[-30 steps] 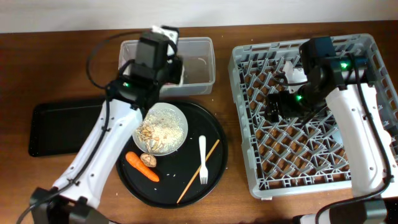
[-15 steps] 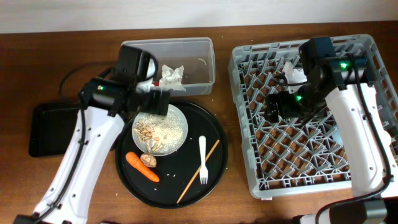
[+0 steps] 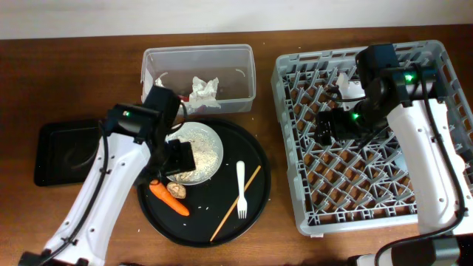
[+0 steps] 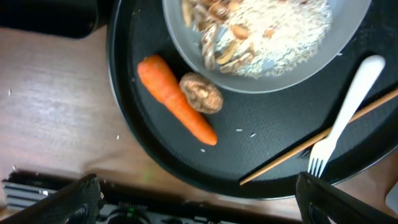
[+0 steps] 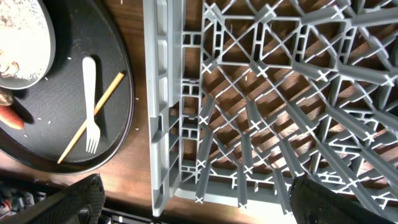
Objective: Sort waste into correct bins and load items into the dishwasher rack
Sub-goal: 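Grasp the carrot with the left gripper and place it on the black tray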
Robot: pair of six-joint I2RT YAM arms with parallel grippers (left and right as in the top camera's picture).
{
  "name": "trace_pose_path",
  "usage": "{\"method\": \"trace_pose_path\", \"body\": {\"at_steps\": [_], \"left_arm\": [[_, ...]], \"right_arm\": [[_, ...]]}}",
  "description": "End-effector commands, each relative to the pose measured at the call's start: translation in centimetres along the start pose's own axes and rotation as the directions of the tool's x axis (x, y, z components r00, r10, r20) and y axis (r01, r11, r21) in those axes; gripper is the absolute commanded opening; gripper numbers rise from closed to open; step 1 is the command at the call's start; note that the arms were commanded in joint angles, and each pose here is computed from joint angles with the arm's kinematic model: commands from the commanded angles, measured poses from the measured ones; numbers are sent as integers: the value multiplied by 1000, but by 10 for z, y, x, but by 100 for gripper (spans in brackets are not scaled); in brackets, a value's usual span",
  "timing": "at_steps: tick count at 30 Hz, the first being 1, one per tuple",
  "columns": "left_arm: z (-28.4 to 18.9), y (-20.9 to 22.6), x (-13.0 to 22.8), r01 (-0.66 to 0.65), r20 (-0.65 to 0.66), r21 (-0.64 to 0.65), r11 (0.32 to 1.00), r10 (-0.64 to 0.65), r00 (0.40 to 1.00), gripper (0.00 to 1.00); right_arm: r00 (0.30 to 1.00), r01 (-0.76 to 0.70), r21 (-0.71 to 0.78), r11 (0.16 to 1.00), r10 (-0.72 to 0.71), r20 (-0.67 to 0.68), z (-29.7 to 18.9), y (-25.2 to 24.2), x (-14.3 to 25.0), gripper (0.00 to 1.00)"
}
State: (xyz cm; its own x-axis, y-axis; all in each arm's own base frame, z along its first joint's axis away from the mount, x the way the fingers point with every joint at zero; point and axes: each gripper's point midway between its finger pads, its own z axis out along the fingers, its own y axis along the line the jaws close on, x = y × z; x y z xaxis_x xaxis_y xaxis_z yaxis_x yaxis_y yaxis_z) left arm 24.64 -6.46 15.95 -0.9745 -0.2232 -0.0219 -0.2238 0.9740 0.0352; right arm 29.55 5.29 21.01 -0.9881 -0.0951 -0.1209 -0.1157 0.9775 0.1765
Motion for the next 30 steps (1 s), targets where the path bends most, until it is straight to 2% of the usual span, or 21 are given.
{"method": "trace_pose_path", "body": {"at_steps": [1,5,10,16,19,20,23,24,28,30], "left_arm": [[12,11,12,112,-9,17,994,-112,994,100],[78,15,37,232,-91,-7,973,-231,969,99],[133,15,47,237,-72,23,971,-234,969,99],[154,15,52,236,-59,44,971,-234,971,98],[154,15,51,236,-56,47,971,-234,971,89],[154,15,51,236,-55,47,971,-234,971,77],[154,17,50,236,-47,37,971,-234,971,54],[154,18,49,236,-43,33,971,-234,971,44],[154,19,51,236,-49,28,971,-234,971,34],[154,21,56,235,-66,13,972,-234,970,22]], "right_arm": [[1000,5,2,1000,-5,4,-2,1,1,98],[1000,5,2,1000,-5,4,-2,1,1,98],[1000,5,2,1000,-5,4,-2,1,1,98],[1000,5,2,1000,-5,4,-2,1,1,98],[1000,5,2,1000,-5,4,-2,1,1,98],[1000,5,2,1000,-5,4,-2,1,1,98],[1000,5,2,1000,-5,4,-2,1,1,98],[1000,5,2,1000,-5,4,-2,1,1,98],[1000,5,2,1000,-5,4,-2,1,1,98],[1000,5,2,1000,-5,4,-2,1,1,98]]}}
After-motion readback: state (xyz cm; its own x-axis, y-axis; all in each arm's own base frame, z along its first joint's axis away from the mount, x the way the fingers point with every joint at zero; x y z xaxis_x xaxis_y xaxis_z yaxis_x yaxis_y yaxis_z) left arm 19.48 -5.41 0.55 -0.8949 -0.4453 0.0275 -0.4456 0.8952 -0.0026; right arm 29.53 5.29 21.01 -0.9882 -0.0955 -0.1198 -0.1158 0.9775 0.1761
